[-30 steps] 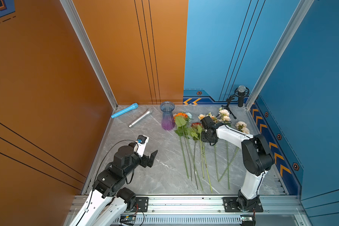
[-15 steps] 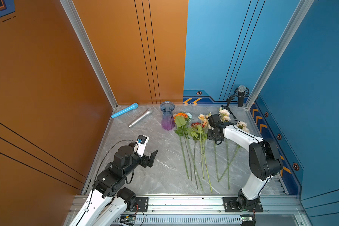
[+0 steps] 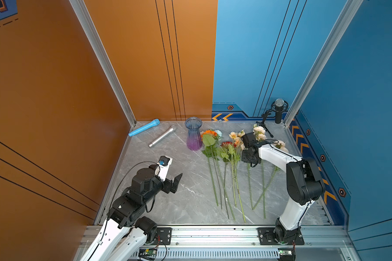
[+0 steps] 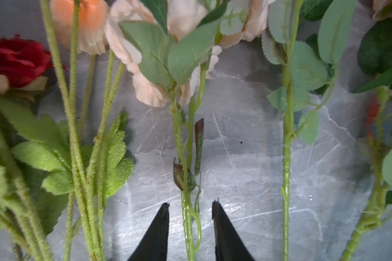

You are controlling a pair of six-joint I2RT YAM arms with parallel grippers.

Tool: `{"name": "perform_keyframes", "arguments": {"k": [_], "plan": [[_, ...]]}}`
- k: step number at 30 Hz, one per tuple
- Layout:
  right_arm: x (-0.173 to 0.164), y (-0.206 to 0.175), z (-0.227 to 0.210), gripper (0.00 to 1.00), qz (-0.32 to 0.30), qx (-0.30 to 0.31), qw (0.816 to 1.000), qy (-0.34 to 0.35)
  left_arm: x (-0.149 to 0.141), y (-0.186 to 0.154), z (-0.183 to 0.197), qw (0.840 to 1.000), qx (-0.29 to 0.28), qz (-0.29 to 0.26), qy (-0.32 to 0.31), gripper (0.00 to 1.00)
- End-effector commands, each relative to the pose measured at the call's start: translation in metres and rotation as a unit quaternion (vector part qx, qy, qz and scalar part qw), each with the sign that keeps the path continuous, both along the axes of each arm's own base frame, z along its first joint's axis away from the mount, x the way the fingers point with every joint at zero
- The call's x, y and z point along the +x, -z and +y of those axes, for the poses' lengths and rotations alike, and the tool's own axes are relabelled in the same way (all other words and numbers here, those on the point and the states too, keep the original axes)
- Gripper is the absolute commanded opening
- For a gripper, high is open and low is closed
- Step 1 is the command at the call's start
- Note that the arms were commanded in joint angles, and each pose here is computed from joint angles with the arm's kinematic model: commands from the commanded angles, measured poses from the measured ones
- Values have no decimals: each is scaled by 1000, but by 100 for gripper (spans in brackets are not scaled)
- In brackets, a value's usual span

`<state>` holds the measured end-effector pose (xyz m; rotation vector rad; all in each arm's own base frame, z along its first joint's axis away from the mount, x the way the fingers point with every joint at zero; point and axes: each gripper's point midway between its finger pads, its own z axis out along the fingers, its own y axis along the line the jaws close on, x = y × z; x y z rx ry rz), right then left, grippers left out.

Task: Place the pink flowers into the vase
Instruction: Pick up the flower at the center of the board.

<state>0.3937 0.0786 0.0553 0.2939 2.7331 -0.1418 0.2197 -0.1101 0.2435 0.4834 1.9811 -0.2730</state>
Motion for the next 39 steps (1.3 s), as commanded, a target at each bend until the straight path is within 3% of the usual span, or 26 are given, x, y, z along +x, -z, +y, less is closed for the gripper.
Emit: {"name": "perform_keyframes", "arguments": {"k": [1, 16, 28, 33, 39], "plan": [[0, 9, -4, 34, 7, -4, 1000, 1, -3, 9, -2, 1000, 11, 10, 13, 98], [3, 27, 4, 33, 22, 13, 1000, -4, -3, 9, -2, 1000, 11, 11, 14, 98], [4, 23, 6, 12, 16, 19, 1000, -8, -2, 10, -3, 1000, 12, 12, 14, 98], [6, 0, 6, 2, -11, 16, 1000, -12, -3, 10, -3, 1000, 12, 12, 13, 98], [7, -47, 2, 0, -56, -2, 998, -26, -2, 10, -3, 1000, 13, 13, 13, 98]]}}
